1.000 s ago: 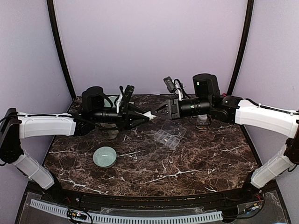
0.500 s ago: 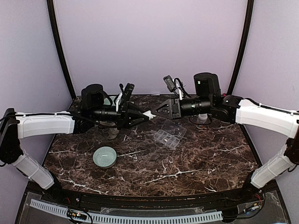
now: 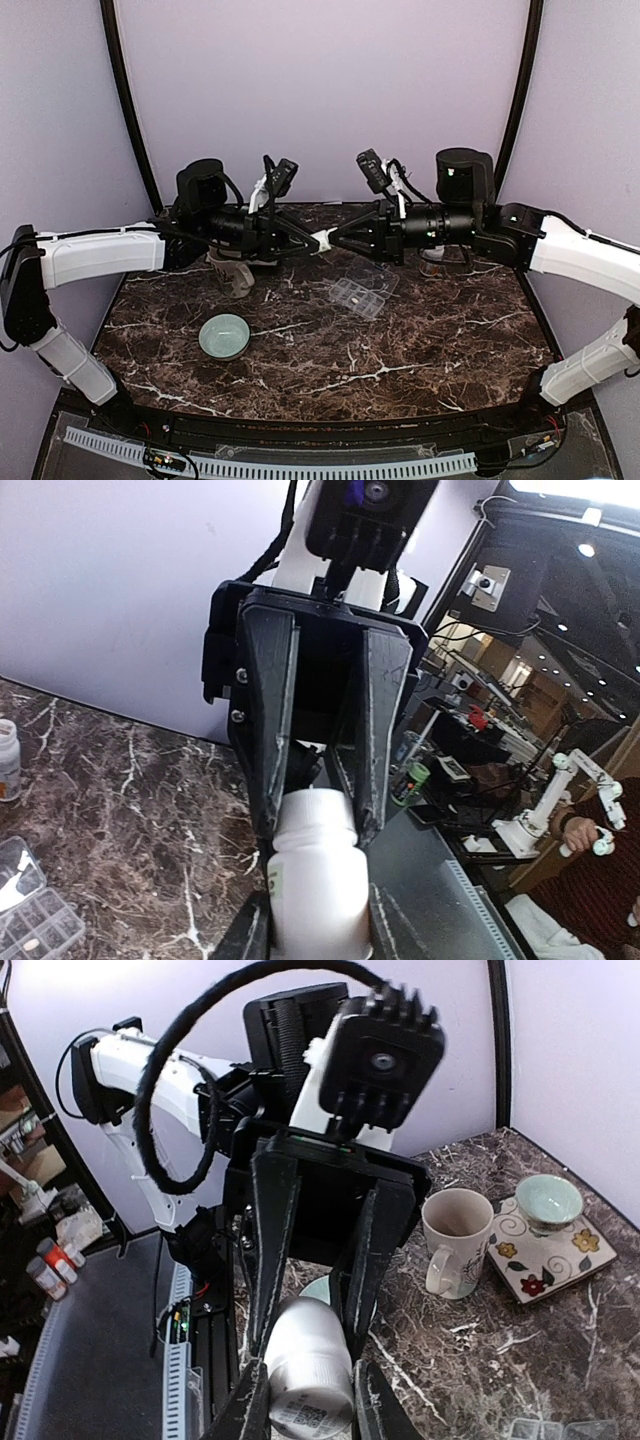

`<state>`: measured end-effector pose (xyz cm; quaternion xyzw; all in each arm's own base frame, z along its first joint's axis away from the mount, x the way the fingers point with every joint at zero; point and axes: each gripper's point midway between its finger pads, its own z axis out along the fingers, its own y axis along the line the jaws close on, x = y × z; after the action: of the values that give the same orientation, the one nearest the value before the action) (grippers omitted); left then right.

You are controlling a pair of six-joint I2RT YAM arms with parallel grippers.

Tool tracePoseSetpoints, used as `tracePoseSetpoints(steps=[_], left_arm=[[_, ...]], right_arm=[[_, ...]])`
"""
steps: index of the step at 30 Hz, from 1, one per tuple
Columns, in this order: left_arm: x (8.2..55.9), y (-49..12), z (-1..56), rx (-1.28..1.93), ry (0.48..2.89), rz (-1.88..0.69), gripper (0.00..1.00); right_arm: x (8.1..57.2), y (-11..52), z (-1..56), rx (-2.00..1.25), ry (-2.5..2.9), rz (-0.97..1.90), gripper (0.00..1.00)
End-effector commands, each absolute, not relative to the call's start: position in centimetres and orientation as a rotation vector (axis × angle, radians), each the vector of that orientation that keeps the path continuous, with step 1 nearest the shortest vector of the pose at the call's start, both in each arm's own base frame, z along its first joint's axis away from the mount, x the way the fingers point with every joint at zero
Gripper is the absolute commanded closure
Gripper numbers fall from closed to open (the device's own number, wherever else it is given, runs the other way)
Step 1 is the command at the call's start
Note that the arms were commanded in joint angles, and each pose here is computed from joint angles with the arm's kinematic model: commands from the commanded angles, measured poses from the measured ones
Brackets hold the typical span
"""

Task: Sort the pills into containers
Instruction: Pass from the right arm to the left, then unscrew the lid of the pill bottle.

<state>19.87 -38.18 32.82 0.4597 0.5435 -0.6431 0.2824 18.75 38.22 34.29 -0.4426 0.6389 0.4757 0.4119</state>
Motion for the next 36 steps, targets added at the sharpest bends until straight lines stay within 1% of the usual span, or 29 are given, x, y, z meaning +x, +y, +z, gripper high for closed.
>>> tracePoseSetpoints(steps=[1, 5, 7, 10, 11, 13, 19, 21, 27, 31, 36], left_arm=[[17.1, -37.4, 36.7, 1.374, 1.292, -1.872, 0.95], [17.0, -37.5, 36.3, 1.39, 1.299, -1.904, 0.95], [17.2, -37.5, 35.9, 1.383, 1.304, -1.897, 0.96], [17.6, -37.7, 35.4, 1.373, 1.307, -1.853, 0.96], [17.7, -37.7, 35.3, 1.367, 1.307, -1.834, 0.96], [17.9, -37.7, 35.1, 1.359, 1.312, -1.799, 0.96], [18.5, -37.6, 34.5, 1.33, 1.313, -1.674, 0.96], [18.8, -37.6, 34.2, 1.314, 1.312, -1.634, 0.96], [19.6, -37.3, 33.9, 1.276, 1.293, -1.509, 0.96], [20.4, -36.9, 33.5, 1.245, 1.29, -1.404, 0.96], [21.0, -36.3, 33.3, 1.209, 1.275, -1.286, 0.96]], right_arm=[[18.1, 38.4, 32.0, -1.216, 1.61, 1.006, 1.0], [18.1, 38.4, 32.0, -1.214, 1.595, 0.958, 0.99], [18.2, 38.3, 32.3, -1.199, 1.593, 0.96, 0.87], [18.1, 38.4, 33.3, -1.16, 1.575, 1.0, 0.65], [18.2, 38.4, 33.7, -1.146, 1.571, 1.009, 0.61], [18.2, 38.4, 34.3, -1.124, 1.57, 1.029, 0.53], [17.8, 38.3, 36.0, -1.065, 1.56, 1.108, 0.4], [17.8, 38.1, 36.4, -1.037, 1.569, 1.125, 0.38], [18.2, 37.6, 37.1, -0.925, 1.632, 1.199, 0.35], [19.3, 37.0, 37.7, -0.8, 1.682, 1.283, 0.36], [21.4, 36.4, 36.6, -0.663, 1.797, 1.325, 0.38]])
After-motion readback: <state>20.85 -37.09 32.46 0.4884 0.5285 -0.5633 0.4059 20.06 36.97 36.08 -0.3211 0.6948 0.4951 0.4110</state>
